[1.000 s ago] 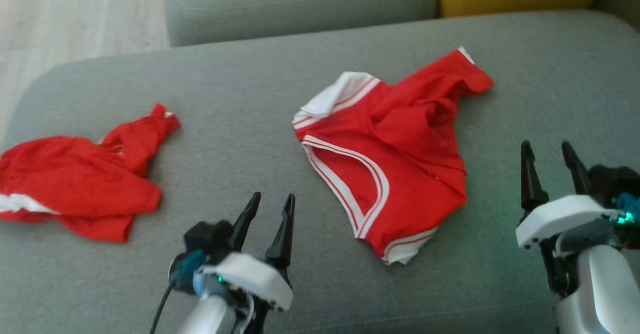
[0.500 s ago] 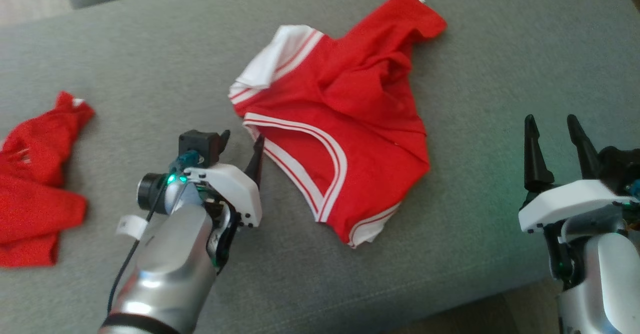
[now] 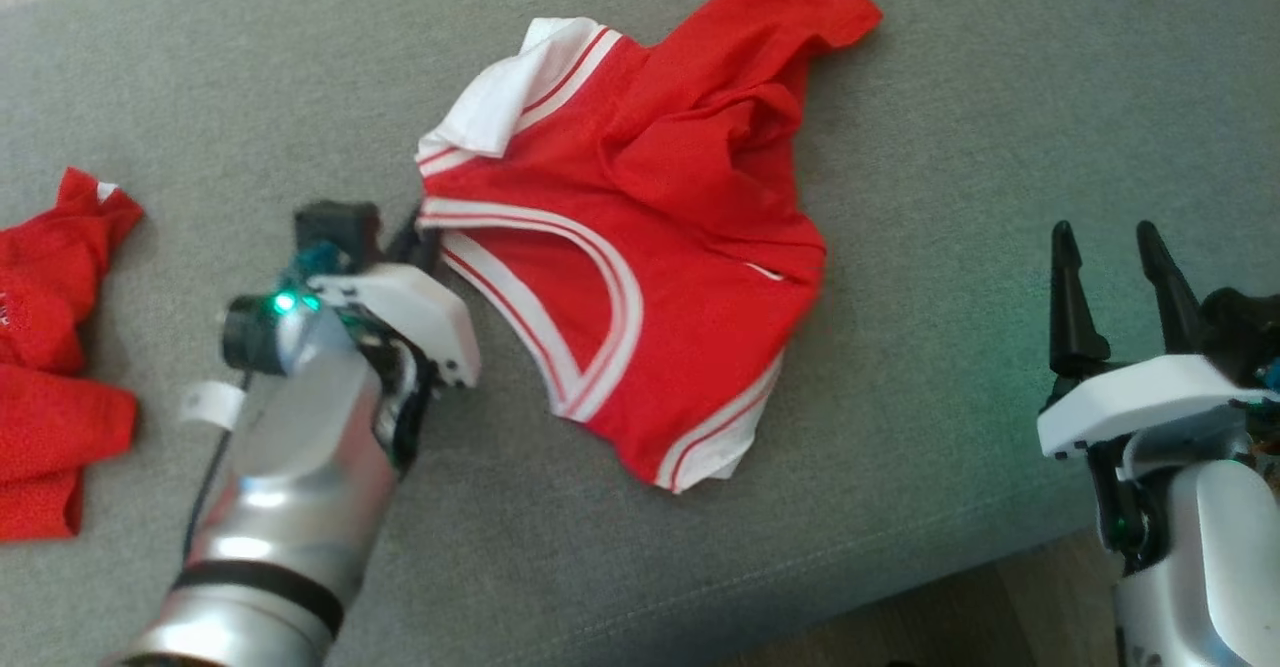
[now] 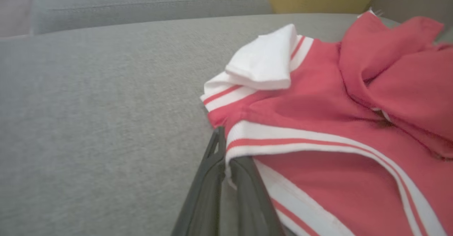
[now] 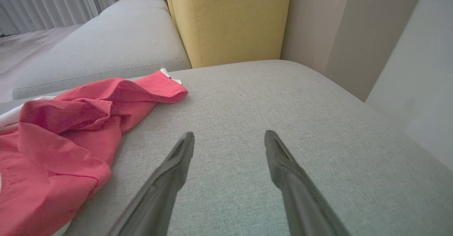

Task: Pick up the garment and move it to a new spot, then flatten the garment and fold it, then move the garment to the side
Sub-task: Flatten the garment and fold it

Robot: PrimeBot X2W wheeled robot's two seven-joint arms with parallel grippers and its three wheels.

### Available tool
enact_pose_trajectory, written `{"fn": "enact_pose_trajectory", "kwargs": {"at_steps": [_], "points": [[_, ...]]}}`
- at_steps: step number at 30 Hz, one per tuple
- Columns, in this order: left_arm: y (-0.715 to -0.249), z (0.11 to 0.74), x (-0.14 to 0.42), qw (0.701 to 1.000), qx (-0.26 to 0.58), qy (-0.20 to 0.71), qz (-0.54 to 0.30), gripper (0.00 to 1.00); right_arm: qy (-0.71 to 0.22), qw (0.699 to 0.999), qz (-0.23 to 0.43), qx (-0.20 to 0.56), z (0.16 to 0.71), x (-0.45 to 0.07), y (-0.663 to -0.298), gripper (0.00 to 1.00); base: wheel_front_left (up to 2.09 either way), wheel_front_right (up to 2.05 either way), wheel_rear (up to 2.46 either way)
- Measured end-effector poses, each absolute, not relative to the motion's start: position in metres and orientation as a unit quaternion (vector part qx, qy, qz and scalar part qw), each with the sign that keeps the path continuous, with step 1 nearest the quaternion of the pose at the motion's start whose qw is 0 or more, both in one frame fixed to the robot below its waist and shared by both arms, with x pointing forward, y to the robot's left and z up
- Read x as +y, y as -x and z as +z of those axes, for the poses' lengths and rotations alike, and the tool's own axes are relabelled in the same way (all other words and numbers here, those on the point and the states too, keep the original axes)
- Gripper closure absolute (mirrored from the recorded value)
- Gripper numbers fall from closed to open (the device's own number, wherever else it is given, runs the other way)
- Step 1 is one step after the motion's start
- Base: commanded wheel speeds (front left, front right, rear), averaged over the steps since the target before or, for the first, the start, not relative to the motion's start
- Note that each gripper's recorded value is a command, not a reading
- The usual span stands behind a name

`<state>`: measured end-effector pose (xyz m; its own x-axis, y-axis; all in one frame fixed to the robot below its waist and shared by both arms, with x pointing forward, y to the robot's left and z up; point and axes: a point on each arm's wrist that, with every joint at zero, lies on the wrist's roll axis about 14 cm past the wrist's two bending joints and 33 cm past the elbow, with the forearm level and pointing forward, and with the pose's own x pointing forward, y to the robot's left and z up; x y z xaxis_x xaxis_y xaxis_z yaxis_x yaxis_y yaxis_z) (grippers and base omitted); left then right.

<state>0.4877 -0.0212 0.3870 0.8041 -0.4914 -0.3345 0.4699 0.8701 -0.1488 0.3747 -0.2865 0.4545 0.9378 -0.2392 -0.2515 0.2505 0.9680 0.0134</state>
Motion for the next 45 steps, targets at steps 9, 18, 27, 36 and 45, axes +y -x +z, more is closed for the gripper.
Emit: {"fn": "enact_pose_trajectory", "kwargs": {"at_steps": [9,18,27,36,45], "points": [[-0.545,0.425,0.026,0.971,0.125,0.014,-0.204,1.00,-0.023,0.986,-0.104,0.127,0.451,-0.274,-0.388,0.00,0.00,0.00,0.00],[-0.592,0.444,0.063,0.973,0.110,-0.057,-0.196,1.00,-0.022,0.988,-0.088,0.125,0.451,-0.266,-0.398,0.00,0.00,0.00,0.00],[-0.601,0.446,0.079,0.972,0.123,-0.073,-0.189,0.00,-0.029,0.988,-0.074,0.134,0.440,-0.255,-0.404,0.00,0.00,0.00,0.00],[-0.573,0.482,0.083,0.981,0.078,-0.014,-0.180,0.00,-0.037,0.992,-0.036,0.113,0.452,-0.229,-0.418,0.00,0.00,0.00,0.00],[-0.493,0.495,0.101,0.985,0.038,0.101,-0.131,0.00,-0.053,0.994,0.008,0.095,0.460,-0.194,-0.411,0.00,0.00,0.00,0.00]]}}
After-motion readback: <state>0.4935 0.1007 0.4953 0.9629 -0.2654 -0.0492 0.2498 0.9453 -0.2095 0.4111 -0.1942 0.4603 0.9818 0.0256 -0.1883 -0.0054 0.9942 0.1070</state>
